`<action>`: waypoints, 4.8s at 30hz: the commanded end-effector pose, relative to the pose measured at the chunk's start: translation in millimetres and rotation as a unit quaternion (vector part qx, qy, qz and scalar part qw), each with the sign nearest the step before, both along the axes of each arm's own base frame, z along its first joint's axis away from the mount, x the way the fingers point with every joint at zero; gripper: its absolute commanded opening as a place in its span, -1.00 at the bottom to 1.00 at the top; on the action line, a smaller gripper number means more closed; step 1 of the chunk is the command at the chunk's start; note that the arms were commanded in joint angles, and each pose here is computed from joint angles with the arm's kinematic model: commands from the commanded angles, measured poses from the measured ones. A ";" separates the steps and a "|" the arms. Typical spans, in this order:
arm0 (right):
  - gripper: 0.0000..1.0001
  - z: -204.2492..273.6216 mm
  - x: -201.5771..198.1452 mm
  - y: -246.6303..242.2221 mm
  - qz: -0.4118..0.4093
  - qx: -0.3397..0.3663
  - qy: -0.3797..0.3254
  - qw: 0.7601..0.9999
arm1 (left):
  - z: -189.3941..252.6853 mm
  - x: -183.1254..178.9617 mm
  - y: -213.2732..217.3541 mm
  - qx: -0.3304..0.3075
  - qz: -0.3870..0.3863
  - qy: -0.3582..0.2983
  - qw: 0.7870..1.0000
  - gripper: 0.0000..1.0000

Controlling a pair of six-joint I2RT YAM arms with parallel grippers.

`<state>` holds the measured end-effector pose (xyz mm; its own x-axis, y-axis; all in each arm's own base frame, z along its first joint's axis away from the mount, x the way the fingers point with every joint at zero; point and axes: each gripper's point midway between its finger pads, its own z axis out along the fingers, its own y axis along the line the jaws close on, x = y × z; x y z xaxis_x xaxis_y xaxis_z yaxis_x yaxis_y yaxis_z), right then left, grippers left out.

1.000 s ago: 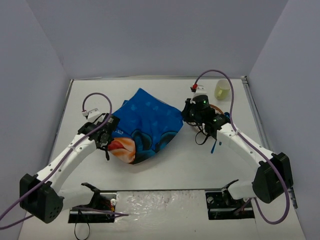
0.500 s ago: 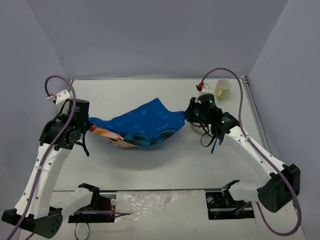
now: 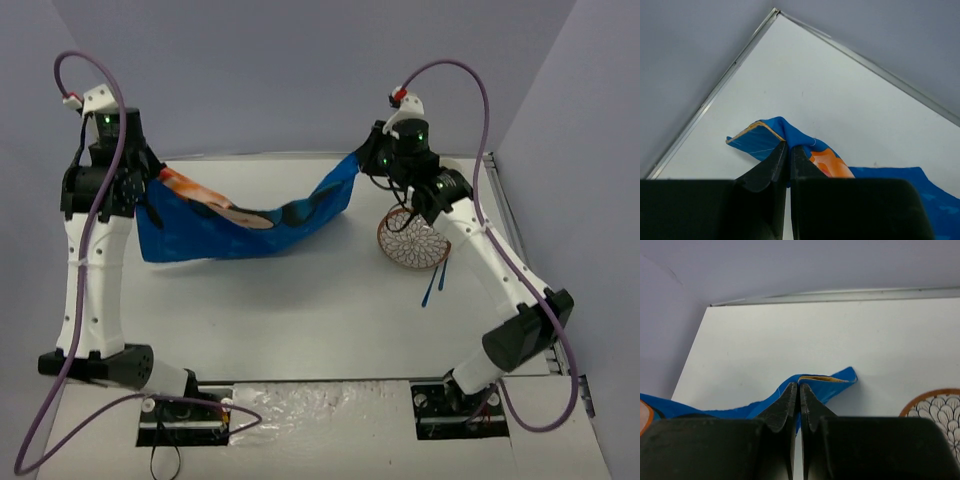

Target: Set the dinner table for one person

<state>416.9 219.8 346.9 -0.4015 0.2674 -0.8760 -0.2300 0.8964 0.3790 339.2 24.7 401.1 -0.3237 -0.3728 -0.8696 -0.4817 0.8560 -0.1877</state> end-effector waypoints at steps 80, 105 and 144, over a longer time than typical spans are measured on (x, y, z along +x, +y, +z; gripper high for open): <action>0.10 -274.3 -64.2 44.7 0.097 -0.176 0.186 0.962 | -287.0 64.7 41.1 -0.095 -0.009 0.164 0.982 0.66; 0.22 -348.4 -37.6 71.5 0.053 -0.213 0.231 0.948 | -388.2 123.2 115.2 -0.095 0.070 0.322 0.939 0.67; 0.26 -275.5 -46.5 81.4 0.091 -0.223 0.182 0.953 | -273.5 119.3 67.3 -0.095 0.000 0.223 0.970 0.81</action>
